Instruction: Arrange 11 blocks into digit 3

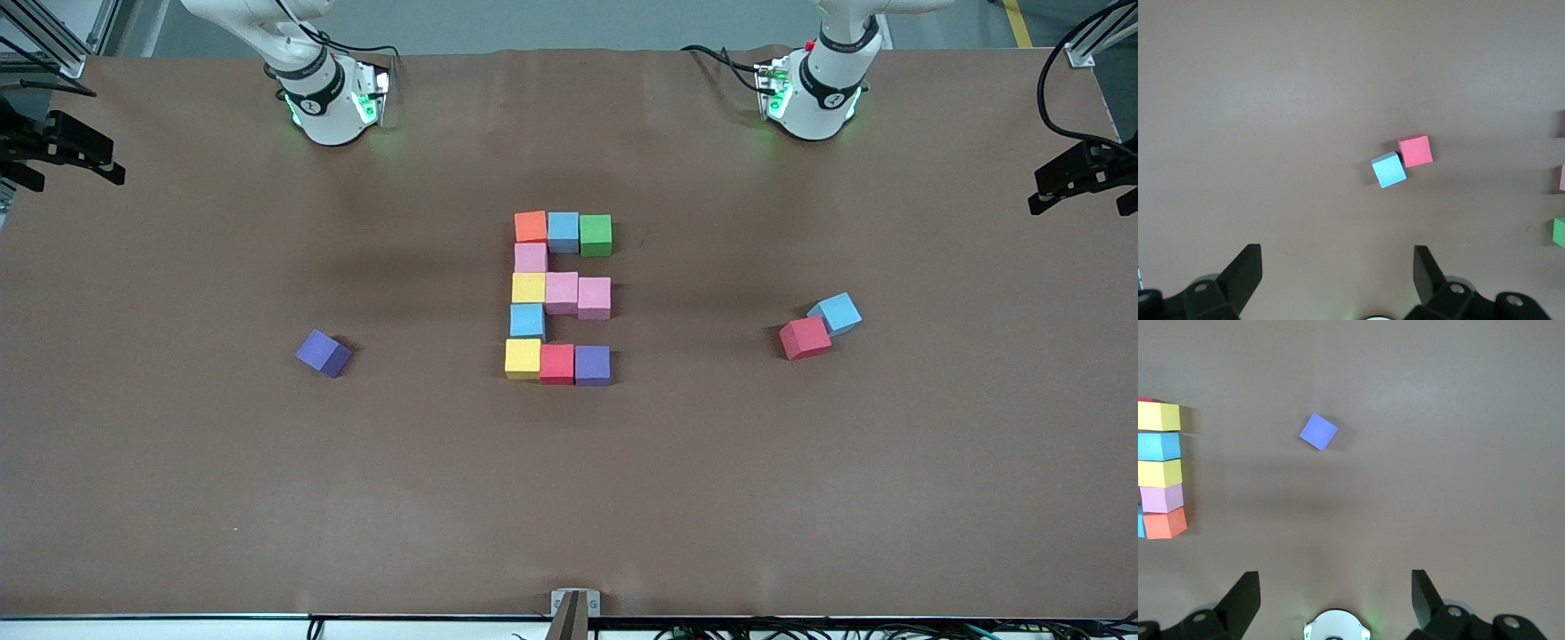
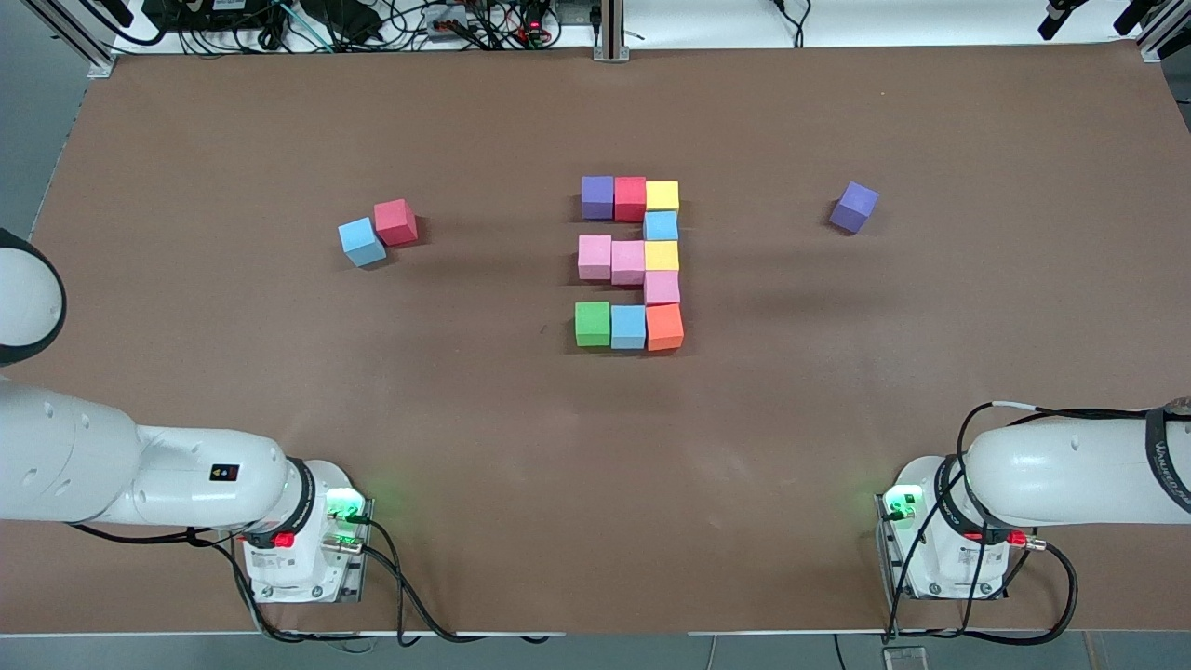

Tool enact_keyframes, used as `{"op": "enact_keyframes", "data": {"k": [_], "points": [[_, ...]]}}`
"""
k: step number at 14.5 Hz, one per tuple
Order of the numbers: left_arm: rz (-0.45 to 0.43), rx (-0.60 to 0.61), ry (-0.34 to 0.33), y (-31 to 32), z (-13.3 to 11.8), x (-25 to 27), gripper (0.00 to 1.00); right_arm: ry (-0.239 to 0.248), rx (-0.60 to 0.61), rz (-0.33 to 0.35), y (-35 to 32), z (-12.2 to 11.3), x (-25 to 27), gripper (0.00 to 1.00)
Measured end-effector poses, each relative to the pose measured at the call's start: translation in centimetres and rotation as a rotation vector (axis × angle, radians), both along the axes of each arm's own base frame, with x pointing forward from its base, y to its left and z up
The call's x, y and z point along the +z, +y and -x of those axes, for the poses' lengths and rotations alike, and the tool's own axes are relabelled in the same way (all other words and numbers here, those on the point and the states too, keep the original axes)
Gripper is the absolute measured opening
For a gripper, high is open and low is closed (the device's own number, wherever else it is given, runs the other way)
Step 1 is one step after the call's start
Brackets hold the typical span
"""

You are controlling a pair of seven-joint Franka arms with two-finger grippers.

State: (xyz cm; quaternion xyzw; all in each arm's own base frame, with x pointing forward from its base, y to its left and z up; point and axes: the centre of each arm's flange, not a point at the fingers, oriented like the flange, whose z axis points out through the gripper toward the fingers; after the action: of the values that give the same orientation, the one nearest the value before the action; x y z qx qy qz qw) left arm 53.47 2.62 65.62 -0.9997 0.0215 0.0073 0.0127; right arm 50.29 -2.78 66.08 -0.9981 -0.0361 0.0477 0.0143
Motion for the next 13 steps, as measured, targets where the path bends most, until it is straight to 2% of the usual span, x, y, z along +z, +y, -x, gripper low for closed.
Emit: {"op": "enact_keyframes", "data": {"k": [13], "points": [[0.016, -0.016, -0.017, -1.2, -0.2, 0.2, 1.0, -0.008, 0.003, 0.017, 0.0, 0.2, 0.4, 1.0]]}}
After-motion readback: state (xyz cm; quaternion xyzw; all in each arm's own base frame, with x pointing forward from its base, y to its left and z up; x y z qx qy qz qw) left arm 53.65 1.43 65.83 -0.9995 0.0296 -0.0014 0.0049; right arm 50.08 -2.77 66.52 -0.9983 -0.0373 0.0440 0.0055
